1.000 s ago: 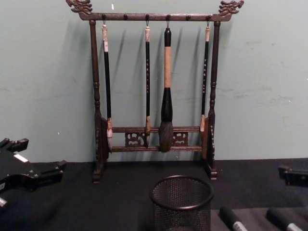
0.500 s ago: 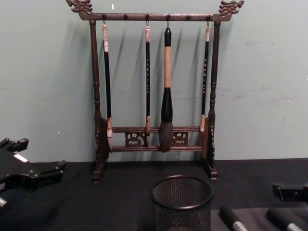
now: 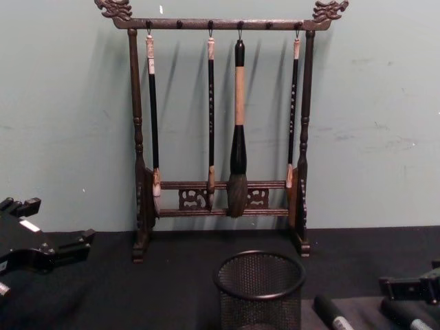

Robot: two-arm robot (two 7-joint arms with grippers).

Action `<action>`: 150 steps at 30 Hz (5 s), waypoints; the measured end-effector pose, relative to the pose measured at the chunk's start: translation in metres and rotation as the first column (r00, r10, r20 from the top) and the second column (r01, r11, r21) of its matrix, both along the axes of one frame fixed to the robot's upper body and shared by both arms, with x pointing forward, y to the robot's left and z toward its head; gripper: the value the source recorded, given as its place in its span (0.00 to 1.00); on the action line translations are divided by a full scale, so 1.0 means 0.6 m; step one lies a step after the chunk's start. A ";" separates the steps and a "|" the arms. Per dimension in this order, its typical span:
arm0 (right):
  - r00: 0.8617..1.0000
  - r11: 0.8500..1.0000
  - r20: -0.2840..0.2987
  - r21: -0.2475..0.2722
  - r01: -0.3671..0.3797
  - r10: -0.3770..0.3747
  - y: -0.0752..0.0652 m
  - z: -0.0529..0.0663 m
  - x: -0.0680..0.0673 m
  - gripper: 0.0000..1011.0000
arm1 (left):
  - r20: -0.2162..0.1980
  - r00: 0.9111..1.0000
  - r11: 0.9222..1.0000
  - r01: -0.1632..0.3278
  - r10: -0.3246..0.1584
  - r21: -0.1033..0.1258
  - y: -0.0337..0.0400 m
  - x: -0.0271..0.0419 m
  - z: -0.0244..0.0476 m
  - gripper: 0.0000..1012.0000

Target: Pick up the water-based marker from the table and place it into the pen holder.

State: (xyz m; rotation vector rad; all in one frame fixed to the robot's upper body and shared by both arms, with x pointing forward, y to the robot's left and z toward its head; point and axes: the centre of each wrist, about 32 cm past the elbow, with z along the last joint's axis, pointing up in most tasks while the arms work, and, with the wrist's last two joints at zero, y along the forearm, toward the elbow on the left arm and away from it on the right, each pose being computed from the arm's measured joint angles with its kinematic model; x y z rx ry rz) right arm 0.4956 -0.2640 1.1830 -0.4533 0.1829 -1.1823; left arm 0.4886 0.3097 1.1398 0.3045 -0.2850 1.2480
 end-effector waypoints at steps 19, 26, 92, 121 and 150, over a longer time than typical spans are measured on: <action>0.998 1.000 -0.055 -0.016 -0.005 0.004 0.008 -0.013 0.015 0.99 | 0.000 1.000 1.000 0.000 0.000 0.000 0.000 0.000 0.000 0.99; 0.998 1.000 -0.062 -0.025 -0.004 0.002 0.010 -0.018 0.018 0.99 | 0.000 1.000 1.000 0.000 0.000 0.000 0.000 0.000 0.000 0.99; 0.995 1.000 -0.103 -0.024 0.006 -0.008 0.006 -0.038 0.032 0.99 | 0.000 1.000 1.000 0.000 0.000 0.000 0.000 0.000 0.000 0.99; 0.995 1.000 -0.103 -0.024 0.006 -0.008 0.006 -0.038 0.031 0.25 | 0.000 1.000 1.000 0.000 0.000 0.000 0.000 0.000 0.000 0.99; 0.999 0.999 0.032 0.000 0.043 -0.043 0.008 -0.028 0.027 0.25 | 0.000 1.000 1.000 0.000 0.000 0.000 0.000 0.000 0.000 0.99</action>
